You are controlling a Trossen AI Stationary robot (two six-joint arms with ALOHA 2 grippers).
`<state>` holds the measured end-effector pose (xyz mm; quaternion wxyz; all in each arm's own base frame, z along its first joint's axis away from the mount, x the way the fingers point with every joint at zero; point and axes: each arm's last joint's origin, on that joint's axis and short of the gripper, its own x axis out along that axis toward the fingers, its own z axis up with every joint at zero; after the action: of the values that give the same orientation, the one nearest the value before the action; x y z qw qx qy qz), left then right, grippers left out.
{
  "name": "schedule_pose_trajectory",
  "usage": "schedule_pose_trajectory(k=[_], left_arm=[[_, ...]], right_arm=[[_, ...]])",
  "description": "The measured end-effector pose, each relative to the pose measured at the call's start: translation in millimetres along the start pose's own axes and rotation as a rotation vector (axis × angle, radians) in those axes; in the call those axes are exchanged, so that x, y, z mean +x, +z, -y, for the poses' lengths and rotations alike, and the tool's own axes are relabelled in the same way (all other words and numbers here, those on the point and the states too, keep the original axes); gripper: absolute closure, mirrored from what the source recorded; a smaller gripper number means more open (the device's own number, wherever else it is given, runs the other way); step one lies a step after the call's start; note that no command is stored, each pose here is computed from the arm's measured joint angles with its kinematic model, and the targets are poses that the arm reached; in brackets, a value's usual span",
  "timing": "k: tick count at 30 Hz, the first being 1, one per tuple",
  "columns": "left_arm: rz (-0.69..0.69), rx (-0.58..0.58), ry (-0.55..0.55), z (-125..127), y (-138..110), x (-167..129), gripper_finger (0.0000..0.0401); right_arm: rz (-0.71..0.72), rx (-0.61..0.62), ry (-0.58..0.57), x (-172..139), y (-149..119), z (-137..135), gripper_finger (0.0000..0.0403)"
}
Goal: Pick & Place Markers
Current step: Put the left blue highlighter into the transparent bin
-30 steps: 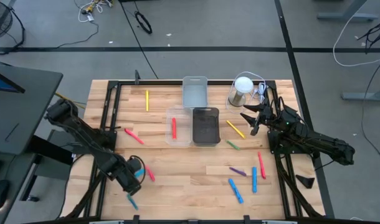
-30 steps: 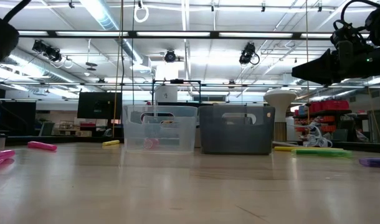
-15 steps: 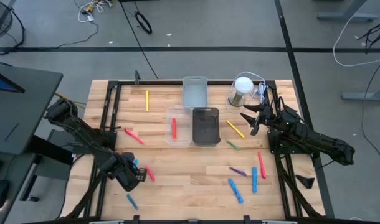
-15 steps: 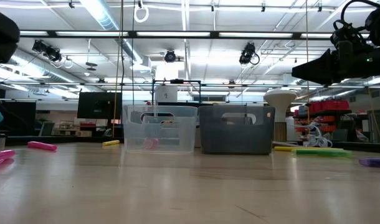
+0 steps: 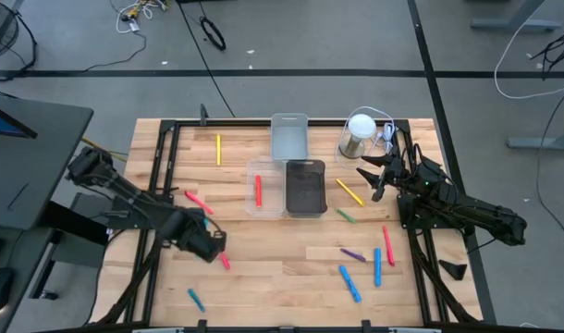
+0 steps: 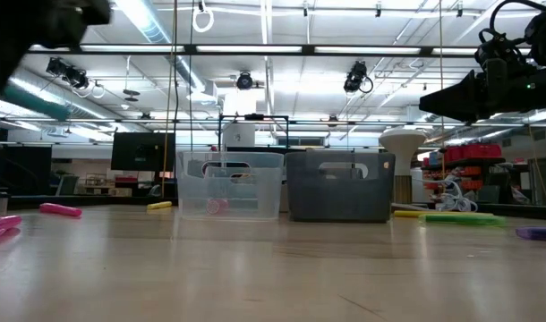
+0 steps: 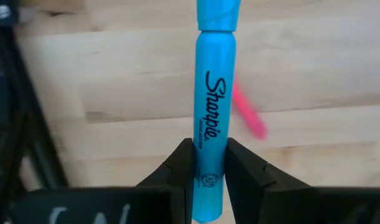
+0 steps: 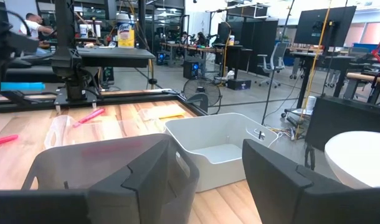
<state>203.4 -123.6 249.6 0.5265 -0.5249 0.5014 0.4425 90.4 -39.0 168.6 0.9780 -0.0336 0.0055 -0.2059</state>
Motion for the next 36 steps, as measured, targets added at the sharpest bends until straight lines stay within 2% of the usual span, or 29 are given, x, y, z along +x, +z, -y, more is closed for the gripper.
schedule_pose_trajectory(k=[4, 19, 36], left_arm=[[0.0, -0.015, -0.027, 18, 16, -8, 0.0333], [0.011, -0.046, -0.037, 88, 88, -8, 0.0332], [0.042, -0.034, -0.06, 145, 184, -3, 0.0332]], right_arm=[[0.0, 0.0, 0.0, 0, 0, 0, 0.0195], [0.0, 0.0, 0.0, 0, 0, 0, 0.0195], [0.0, 0.0, 0.0, 0, 0, 0, 0.0195]])
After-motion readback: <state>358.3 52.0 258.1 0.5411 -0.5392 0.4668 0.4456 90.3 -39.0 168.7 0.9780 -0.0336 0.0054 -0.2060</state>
